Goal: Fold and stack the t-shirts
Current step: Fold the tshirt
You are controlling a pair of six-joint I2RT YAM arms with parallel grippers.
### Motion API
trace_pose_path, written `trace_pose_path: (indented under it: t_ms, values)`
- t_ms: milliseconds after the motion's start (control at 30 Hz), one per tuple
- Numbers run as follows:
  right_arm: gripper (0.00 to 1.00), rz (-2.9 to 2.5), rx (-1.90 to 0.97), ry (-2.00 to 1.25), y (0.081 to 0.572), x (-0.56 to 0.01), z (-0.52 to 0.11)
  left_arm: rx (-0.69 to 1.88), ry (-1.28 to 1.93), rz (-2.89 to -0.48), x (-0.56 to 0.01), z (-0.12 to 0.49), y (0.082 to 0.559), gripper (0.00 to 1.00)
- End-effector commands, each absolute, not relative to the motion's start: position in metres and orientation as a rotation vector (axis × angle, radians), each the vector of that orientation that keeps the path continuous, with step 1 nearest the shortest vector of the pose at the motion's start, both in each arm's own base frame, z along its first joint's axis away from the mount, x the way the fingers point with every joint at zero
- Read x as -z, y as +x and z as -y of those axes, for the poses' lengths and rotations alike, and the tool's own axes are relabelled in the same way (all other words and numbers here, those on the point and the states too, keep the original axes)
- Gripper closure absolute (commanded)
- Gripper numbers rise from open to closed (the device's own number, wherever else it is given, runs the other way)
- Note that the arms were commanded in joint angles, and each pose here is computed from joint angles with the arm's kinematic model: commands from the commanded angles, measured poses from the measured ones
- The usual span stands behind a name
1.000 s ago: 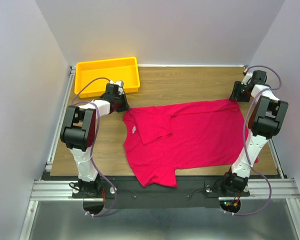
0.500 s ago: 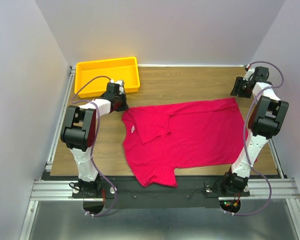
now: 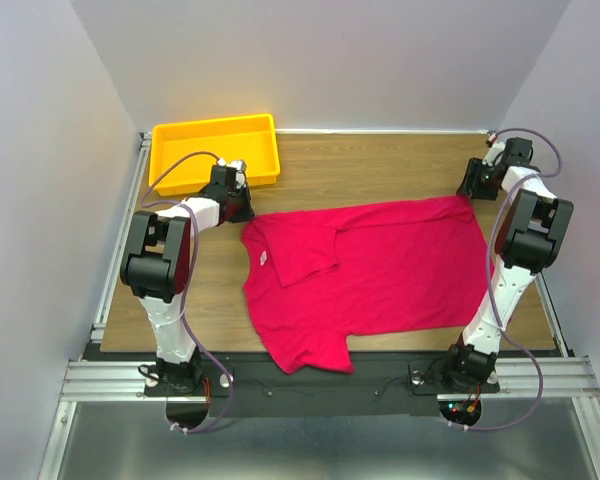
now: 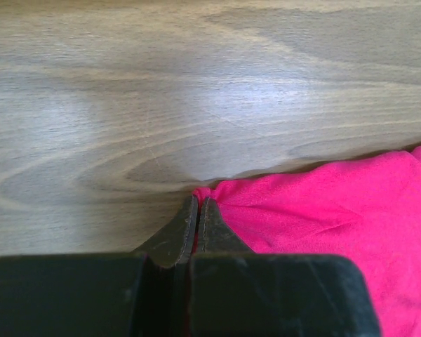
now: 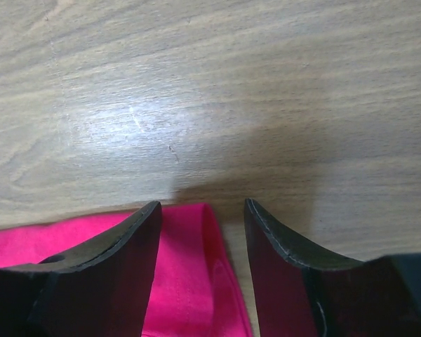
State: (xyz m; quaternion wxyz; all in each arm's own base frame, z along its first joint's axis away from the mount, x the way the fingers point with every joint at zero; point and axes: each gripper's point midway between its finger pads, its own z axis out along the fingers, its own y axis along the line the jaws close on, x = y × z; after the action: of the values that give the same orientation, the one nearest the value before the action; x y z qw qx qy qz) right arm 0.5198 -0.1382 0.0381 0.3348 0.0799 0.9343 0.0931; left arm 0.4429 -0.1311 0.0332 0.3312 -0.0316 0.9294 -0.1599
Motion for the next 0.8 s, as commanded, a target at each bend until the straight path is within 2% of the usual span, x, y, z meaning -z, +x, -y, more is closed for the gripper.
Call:
trace_pose_path:
  t_ms: [0,500,767]
  values:
    - [0.44,-2.432,-0.264,0.193,0.515,-0.046,0.135,0.385,-0.078,-2.346,-0.068,0.119,0.458,1.0]
    - [0.48,-2.367,-0.472,0.222,0.525,-0.065,0.11,0.375,-0.098,-2.35,-0.068,0.107,0.462,1.0]
    - [0.51,-2.397,-0.472,0.231,0.519,-0.054,0.109,0.371,-0.108,-2.351,-0.068,0.1,0.464,1.0]
